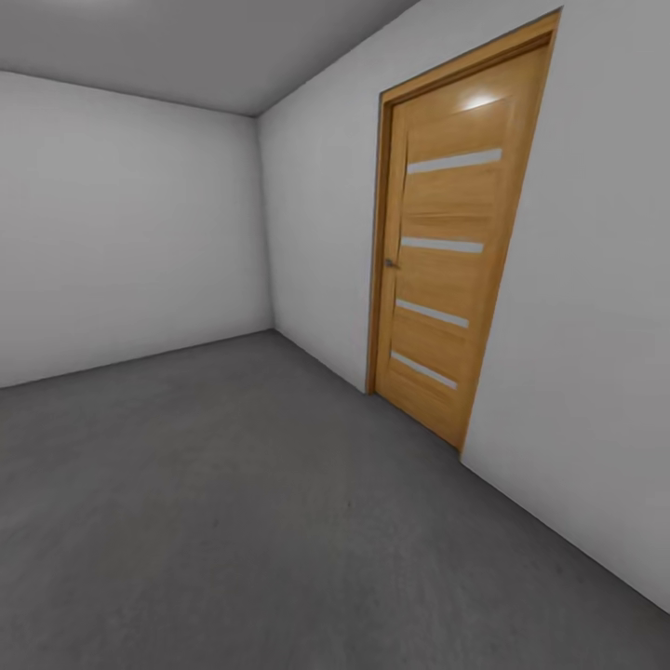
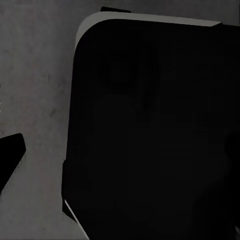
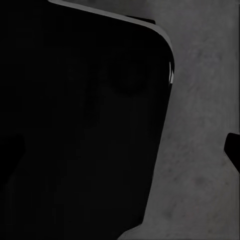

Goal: Move the two storage containers from the living room to the garage. In the garage, place one container on the floor and stack the other container on top of it (either order is fine).

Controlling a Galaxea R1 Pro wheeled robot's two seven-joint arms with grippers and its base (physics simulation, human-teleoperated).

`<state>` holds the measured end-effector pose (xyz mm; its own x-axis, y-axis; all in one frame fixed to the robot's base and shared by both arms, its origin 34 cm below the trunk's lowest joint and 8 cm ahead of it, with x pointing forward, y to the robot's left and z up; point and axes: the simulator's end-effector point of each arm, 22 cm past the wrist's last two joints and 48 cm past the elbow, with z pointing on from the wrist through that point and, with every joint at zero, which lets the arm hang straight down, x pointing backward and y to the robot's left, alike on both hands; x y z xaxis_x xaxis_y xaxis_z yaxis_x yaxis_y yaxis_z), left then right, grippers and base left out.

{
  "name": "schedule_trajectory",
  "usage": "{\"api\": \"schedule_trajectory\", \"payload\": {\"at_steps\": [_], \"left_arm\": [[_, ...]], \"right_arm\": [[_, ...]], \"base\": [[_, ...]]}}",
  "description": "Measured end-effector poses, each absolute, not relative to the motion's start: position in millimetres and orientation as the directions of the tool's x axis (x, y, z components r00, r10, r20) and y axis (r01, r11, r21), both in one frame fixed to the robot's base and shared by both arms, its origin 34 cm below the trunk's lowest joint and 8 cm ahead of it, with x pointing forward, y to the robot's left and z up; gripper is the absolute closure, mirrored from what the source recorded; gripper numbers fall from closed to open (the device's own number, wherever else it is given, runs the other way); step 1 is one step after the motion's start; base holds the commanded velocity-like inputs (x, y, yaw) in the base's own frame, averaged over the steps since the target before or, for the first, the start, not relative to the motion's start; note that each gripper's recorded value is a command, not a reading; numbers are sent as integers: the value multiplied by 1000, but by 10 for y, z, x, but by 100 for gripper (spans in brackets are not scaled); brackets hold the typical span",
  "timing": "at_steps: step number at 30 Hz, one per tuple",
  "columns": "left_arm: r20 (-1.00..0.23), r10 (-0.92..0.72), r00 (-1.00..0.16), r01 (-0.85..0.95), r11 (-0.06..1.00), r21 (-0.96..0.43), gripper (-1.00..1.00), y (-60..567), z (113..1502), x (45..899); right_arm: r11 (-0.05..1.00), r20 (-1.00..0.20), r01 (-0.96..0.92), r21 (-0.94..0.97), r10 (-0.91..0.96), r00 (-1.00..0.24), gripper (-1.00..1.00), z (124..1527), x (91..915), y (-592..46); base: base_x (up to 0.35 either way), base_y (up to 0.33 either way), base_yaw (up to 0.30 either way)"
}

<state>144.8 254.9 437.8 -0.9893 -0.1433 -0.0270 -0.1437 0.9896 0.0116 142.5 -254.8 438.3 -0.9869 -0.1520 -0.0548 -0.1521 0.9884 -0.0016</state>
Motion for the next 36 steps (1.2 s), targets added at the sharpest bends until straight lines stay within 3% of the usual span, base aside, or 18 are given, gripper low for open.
{"api": "schedule_trajectory", "payload": {"at_steps": [36], "left_arm": [[-27,-144,-989,-145,989,12,-100,2549,4378,1447]], "right_arm": [[988,-52,-155,-6,-155,-986,-100,4383,1421,-2582]], "base": [[323,29,0]]}}
